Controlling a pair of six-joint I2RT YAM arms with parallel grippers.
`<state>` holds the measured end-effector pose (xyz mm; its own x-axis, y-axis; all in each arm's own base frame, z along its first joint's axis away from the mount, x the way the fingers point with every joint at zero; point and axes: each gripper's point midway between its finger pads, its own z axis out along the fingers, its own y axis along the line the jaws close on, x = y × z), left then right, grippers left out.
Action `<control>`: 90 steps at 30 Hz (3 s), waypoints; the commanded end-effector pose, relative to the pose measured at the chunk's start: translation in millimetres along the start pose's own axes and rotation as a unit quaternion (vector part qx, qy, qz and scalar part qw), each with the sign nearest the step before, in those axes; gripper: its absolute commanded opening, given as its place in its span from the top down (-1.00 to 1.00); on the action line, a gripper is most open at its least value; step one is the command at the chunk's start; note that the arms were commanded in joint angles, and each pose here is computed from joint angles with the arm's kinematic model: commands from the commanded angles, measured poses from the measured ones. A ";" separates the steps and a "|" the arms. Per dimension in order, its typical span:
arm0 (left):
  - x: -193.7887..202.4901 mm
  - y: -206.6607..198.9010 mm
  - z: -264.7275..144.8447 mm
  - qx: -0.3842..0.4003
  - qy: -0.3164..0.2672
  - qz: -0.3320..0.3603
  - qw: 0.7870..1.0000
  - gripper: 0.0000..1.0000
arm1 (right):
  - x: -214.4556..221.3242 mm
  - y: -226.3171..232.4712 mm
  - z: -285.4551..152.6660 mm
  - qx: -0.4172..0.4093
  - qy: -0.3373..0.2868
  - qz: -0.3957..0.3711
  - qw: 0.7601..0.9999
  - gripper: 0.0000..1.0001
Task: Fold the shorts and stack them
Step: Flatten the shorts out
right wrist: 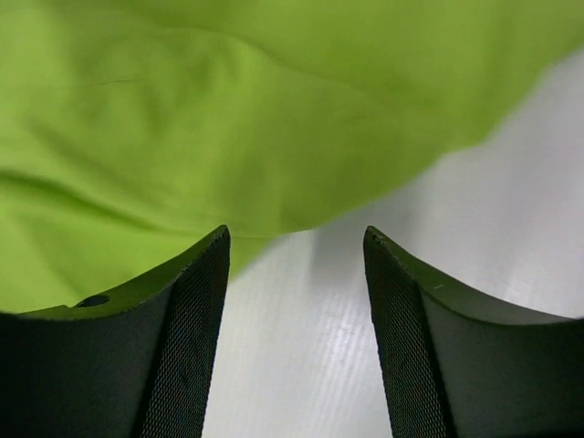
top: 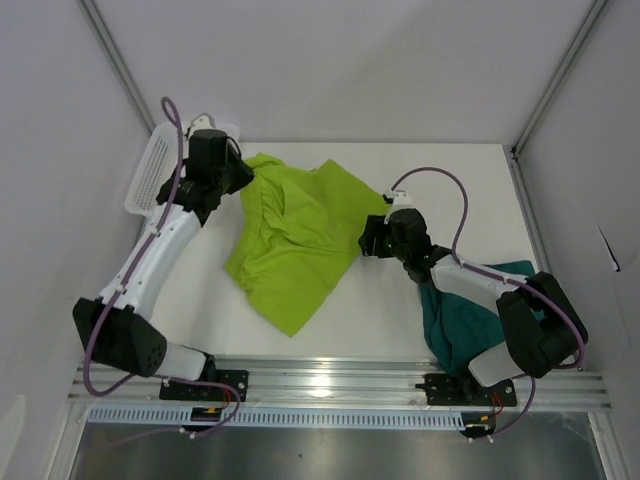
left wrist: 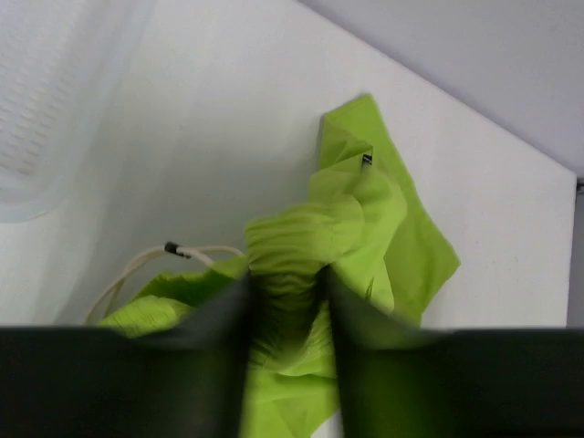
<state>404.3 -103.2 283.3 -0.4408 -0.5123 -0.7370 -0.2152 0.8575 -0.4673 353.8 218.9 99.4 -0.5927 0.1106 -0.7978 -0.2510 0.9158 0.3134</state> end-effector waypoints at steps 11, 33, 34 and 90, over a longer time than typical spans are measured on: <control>40.1 32.5 7.1 -0.073 0.088 0.057 0.992 -0.98 | -15.0 62.0 -12.0 -0.118 -0.041 -0.075 0.989 -0.26; 178.8 148.8 -43.3 -0.031 0.095 -0.159 0.982 -0.90 | -8.9 81.3 -17.6 -0.123 -0.048 -0.128 0.983 -0.26; 174.9 148.9 -41.0 -0.024 0.085 -0.169 0.982 -0.87 | -8.9 81.1 -18.3 -0.123 -0.048 -0.128 0.983 -0.26; 68.6 157.6 -94.2 -0.098 -0.072 -0.302 0.945 0.98 | 62.6 273.9 -61.2 -0.205 -0.042 -0.281 0.937 -0.32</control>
<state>265.9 1.7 200.3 -0.0543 -0.8919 -0.4490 -0.5200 0.4091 -0.7498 186.1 443.9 146.0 -0.2618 -0.3445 -0.9016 -0.8304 0.5564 0.0285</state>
